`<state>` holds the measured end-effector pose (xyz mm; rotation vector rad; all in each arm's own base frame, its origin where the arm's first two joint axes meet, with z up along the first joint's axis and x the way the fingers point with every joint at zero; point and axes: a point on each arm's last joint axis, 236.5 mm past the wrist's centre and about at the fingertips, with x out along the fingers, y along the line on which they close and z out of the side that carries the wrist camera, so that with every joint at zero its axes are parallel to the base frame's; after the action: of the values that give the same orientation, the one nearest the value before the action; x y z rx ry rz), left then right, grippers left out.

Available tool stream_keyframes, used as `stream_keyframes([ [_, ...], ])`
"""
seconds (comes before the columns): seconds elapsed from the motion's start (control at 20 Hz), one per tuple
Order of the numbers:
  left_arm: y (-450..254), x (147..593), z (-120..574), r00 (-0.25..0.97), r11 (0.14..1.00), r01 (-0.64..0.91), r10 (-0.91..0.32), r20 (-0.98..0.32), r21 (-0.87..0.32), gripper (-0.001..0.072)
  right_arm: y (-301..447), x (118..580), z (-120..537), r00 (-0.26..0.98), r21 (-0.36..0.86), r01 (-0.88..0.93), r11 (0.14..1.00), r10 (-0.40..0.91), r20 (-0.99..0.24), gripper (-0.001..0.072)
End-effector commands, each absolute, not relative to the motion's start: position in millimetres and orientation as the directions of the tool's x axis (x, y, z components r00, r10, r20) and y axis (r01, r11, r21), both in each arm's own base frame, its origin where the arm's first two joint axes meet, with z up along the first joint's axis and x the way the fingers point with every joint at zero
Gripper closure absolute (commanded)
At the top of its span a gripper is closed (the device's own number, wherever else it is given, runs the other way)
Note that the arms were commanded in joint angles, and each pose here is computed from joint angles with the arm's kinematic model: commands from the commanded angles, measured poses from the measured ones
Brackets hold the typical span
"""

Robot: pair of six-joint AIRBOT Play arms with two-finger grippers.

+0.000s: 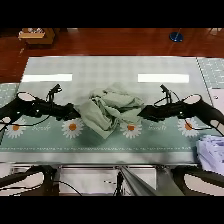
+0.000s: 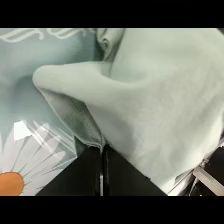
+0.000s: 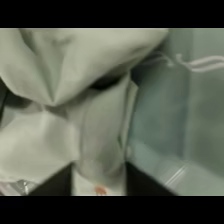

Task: Fold the shirts.

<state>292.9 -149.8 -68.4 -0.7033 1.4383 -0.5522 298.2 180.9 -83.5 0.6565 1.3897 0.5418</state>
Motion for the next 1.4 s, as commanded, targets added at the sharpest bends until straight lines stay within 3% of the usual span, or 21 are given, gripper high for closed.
stream_keyframes([
  [0.0, -159.6, 299.1, -52.4, 0.091, 0.638, -0.027, -0.765, -0.637, -0.770, 0.0687, 207.1, 311.6, -93.2, 0.180, 0.713, 0.063, 0.698, 0.695, -0.696, 0.0629],
  [0.05, -160.9, 301.4, -45.7, 0.090, 0.632, -0.008, -0.772, -0.630, -0.775, 0.0687, 209.6, 314.0, -86.5, 0.188, 0.732, 0.069, 0.678, 0.712, -0.677, 0.0693],
  [0.25, -152.8, 334.5, 30.3, 0.209, 0.607, 0.151, -0.791, -0.575, -0.780, 0.0689, 202.9, 319.0, -5.3, 0.205, 0.800, -0.118, 0.588, 0.803, -0.560, 0.0693],
  [0.35, -132.5, 356.0, 98.1, 0.358, 0.622, 0.240, -0.770, -0.528, -0.745, 0.0689, 184.4, 329.4, 63.3, 0.307, 0.791, -0.231, 0.567, 0.814, -0.494, 0.0693],
  [0.5, -98.1, 362.3, 210.8, 0.586, 0.692, 0.348, -0.687, -0.430, -0.632, 0.0689, 145.3, 342.7, 180.0, 0.560, 0.710, -0.347, 0.613, 0.742, -0.367, 0.0694],
  [0.7, -88.8, 321.7, 341.5, 0.766, 0.778, 0.460, -0.591, -0.253, -0.427, 0.0689, 123.2, 321.6, 315.7, 0.742, 0.568, -0.472, 0.675, 0.651, -0.157, 0.0694],
  [0.95, -104.7, 251.1, 439.6, 0.846, 0.833, 0.504, -0.529, -0.066, -0.227, 0.0688, 121.4, 286.5, 410.3, 0.796, 0.462, -0.519, 0.719, 0.603, -0.045, 0.0694],
  [1.1, -106.4, 212.9, 473.1, 0.891, 0.884, 0.449, -0.454, -0.008, -0.126, 0.0689, 125.4, 261.8, 449.0, 0.803, 0.385, -0.549, 0.742, 0.596, -0.004, 0.0694],
  [1.2, -103.7, 188.9, 493.0, 0.920, 0.916, 0.391, -0.390, 0.033, -0.091, 0.0689, 121.6, 246.5, 473.6, 0.828, 0.337, -0.534, 0.776, 0.561, 0.021, 0.0694],
  [1.35, -121.2, 151.1, 510.0, 0.913, 0.908, 0.408, -0.403, 0.064, -0.100, 0.0688, 113.3, 219.4, 513.4, 0.866, 0.259, -0.497, 0.828, 0.493, 0.087, 0.0694],
])
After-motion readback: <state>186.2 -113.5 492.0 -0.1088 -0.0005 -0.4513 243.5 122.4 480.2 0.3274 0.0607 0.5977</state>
